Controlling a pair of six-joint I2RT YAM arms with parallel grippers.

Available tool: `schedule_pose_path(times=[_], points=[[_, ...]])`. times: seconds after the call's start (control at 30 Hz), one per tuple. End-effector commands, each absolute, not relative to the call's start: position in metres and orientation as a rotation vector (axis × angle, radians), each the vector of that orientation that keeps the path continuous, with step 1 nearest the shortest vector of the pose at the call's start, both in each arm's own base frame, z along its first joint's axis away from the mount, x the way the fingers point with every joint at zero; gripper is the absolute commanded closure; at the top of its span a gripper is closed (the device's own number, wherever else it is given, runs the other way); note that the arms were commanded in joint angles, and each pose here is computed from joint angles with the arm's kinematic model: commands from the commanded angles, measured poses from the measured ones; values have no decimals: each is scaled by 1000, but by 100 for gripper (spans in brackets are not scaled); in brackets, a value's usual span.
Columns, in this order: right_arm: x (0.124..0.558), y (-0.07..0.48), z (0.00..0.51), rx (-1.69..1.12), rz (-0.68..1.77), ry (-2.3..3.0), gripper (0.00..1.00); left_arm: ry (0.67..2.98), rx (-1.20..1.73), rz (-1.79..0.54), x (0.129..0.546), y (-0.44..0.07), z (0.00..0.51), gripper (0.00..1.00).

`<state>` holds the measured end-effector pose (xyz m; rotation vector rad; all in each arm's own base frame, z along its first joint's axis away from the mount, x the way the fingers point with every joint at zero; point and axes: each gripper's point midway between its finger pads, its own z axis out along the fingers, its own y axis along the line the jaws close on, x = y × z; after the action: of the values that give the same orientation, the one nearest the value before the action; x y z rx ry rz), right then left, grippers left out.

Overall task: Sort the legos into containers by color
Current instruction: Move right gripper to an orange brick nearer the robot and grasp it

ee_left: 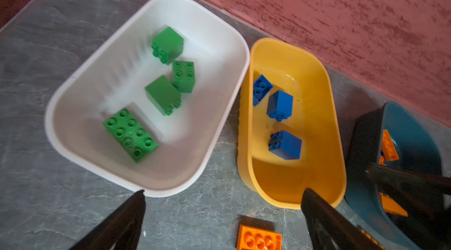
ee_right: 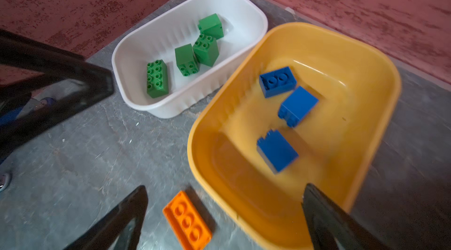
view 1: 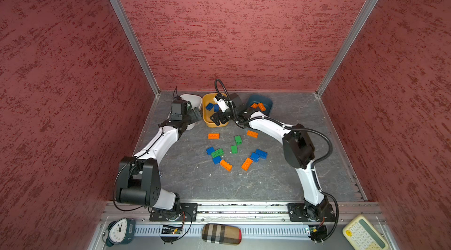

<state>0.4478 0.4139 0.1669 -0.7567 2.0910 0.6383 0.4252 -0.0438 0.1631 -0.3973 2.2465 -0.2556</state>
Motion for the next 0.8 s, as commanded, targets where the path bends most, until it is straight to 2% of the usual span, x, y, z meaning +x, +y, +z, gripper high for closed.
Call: schedule_pose_path(times=[0.0, 0.13, 0.2, 0.37, 0.53, 0.77], points=[[446, 394, 214, -526, 694, 1978, 1, 2270, -345, -197, 427, -53, 160, 0], [416, 361, 207, -386, 748, 1997, 1, 2286, -309, -195, 424, -65, 154, 0], [390, 357, 192, -506, 772, 2005, 1, 2279, -269, -141, 423, -70, 155, 0], [323, 344, 140, -830, 704, 2148, 18, 2235, -245, -68, 421, -70, 164, 1], [251, 338, 92, -1073, 579, 2297, 19, 2184, -263, -113, 417, -71, 170, 0], [201, 371, 71, -1230, 610, 2277, 21, 2181, -294, -116, 402, -65, 165, 1]])
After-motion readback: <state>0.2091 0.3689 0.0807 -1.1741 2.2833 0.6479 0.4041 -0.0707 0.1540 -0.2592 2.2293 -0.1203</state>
